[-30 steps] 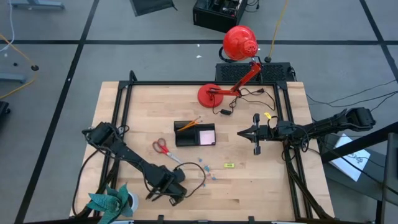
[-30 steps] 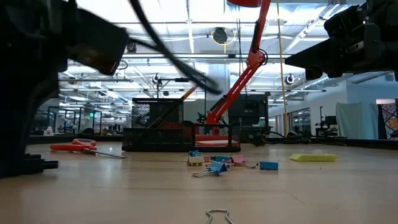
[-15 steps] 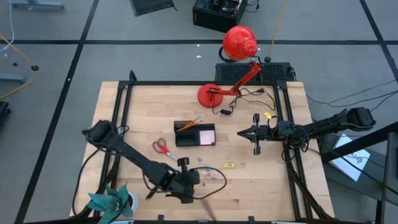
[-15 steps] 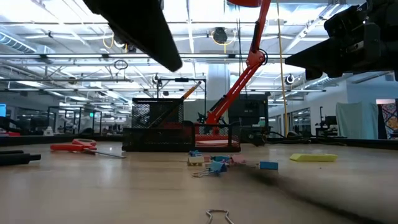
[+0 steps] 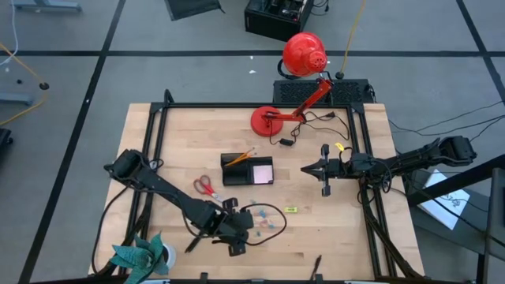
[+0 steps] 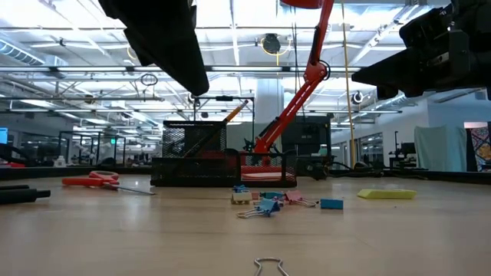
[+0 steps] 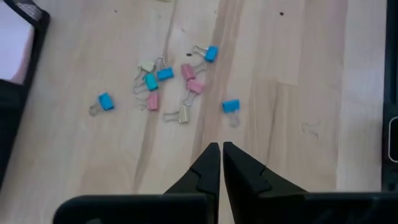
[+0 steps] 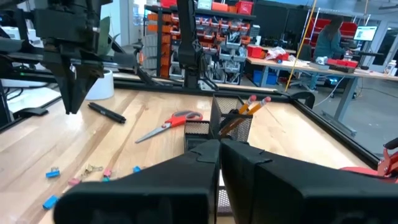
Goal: Pick and place office supplies into organizer
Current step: Put the black pen into the mesh desk organizer
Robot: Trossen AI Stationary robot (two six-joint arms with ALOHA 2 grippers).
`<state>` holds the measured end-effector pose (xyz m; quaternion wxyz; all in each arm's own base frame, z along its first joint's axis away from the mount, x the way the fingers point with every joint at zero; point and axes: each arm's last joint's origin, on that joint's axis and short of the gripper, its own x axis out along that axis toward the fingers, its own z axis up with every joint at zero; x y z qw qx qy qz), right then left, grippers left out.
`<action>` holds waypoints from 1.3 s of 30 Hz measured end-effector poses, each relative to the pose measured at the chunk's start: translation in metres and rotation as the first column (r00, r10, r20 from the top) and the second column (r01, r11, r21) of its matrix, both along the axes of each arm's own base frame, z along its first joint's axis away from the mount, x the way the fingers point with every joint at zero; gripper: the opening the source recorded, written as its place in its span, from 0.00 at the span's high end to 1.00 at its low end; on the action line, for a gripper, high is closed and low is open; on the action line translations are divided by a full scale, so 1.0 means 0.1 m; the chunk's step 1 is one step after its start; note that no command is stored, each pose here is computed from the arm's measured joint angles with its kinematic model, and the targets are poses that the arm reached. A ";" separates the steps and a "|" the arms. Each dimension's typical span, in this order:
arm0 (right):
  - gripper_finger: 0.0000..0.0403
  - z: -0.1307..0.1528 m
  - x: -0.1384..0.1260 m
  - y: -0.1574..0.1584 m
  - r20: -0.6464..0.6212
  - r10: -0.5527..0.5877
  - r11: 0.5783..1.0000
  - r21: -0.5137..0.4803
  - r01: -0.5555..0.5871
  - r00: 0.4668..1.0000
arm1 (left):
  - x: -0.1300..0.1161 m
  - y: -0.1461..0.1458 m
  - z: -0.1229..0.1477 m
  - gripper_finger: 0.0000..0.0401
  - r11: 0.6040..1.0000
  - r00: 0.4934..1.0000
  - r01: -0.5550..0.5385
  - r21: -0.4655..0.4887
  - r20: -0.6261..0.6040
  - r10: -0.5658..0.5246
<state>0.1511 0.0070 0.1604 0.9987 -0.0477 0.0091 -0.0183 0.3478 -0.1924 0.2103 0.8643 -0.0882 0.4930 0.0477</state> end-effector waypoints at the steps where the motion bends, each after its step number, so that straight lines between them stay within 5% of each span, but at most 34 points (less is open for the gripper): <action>1: 0.98 0.00 0.00 0.00 0.001 0.000 1.000 0.000 0.000 1.000 | 0.00 0.00 0.00 0.94 1.000 1.000 -0.006 0.005 0.004 0.006; 22: 0.98 0.00 0.00 0.00 0.000 0.000 1.000 0.000 0.000 1.000 | -0.09 0.00 -0.03 0.94 0.999 0.998 -0.026 0.048 -0.058 0.028; 24: 0.98 0.00 0.00 0.00 0.000 0.000 1.000 0.000 0.000 1.000 | -0.22 0.05 -0.08 0.97 0.990 0.976 -0.103 0.094 -0.181 0.118; 28: 0.98 0.00 0.00 0.00 -0.004 0.000 1.000 0.000 0.000 1.000 | -0.52 0.09 -0.14 0.98 0.947 0.852 -0.285 0.152 -0.412 0.322; 31: 0.98 0.00 0.00 0.00 -0.004 0.000 1.000 0.000 0.000 1.000 | -0.59 0.02 -0.24 0.95 0.935 0.813 -0.344 0.087 -0.470 0.343; 39: 0.98 0.00 0.00 0.00 -0.003 0.000 1.000 0.000 0.000 1.000 | -0.70 -0.13 -0.44 0.96 0.932 0.803 -0.364 0.008 -0.504 0.318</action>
